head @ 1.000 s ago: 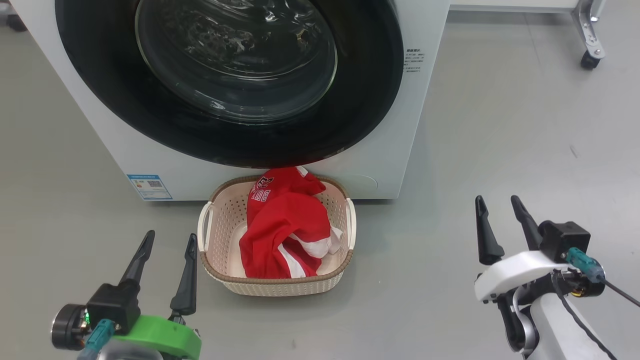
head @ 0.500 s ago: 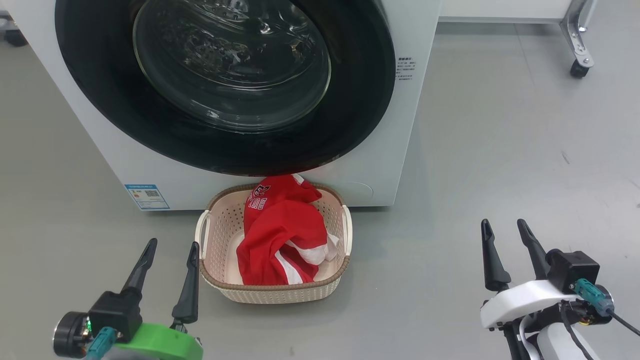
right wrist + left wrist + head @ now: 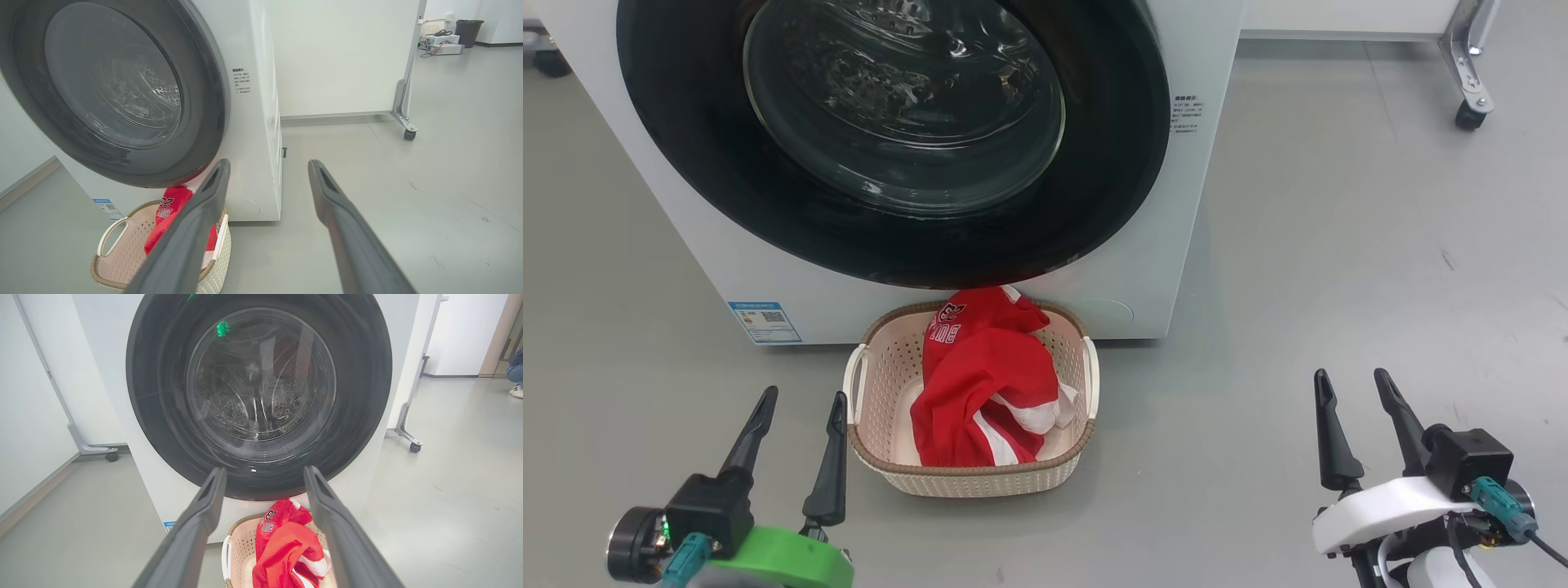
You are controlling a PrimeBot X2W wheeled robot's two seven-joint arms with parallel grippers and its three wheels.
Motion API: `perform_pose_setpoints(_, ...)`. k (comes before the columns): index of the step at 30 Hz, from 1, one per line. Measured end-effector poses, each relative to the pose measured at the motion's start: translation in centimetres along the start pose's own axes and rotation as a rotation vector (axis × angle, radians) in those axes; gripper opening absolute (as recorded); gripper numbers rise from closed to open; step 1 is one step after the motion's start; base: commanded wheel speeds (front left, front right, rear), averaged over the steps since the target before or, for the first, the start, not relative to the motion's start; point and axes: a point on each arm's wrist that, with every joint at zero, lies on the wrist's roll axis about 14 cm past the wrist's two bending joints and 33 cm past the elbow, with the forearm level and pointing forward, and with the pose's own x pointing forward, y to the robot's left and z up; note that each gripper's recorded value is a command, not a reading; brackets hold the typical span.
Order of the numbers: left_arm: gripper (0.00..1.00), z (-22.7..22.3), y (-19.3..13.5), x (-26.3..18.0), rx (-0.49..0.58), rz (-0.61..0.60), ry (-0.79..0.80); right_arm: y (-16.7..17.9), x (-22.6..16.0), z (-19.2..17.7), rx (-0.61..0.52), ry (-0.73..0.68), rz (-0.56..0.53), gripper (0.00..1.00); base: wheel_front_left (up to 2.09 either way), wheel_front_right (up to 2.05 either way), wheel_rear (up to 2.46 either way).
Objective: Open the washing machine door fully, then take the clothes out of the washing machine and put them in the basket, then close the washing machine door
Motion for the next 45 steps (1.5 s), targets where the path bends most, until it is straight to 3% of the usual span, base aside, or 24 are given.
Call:
perform_pose_setpoints(30,1.0,0.1,-0.3,-0.1,0.003,-0.012,0.007,-0.1,-1.0,0.8,-0.007,-0.013,-0.006,1.0,0.0,0.0,0.0)
perform_pose_setpoints(31,0.0,0.0,-0.4,-0.1,0.002,-0.013,0.01,-0.1,-1.1,0.7,-0.007,-0.009,-0.007,0.0,0.0,0.0,0.0)
perform_pose_setpoints(37,0.0,-2.4,-0.6,-1.0,-0.021,-0.001,0.082,-0.1,-2.1,-1.8,0.015,0.064,-0.028,0.0,0.0,0.0,0.0)
perform_pose_setpoints(45,0.0,-2.6,-0.8,-1.1,-0.105,0.003,0.087,-0.5,-2.3,-1.8,0.094,0.07,-0.048,0.0,0.0,0.0,0.0)
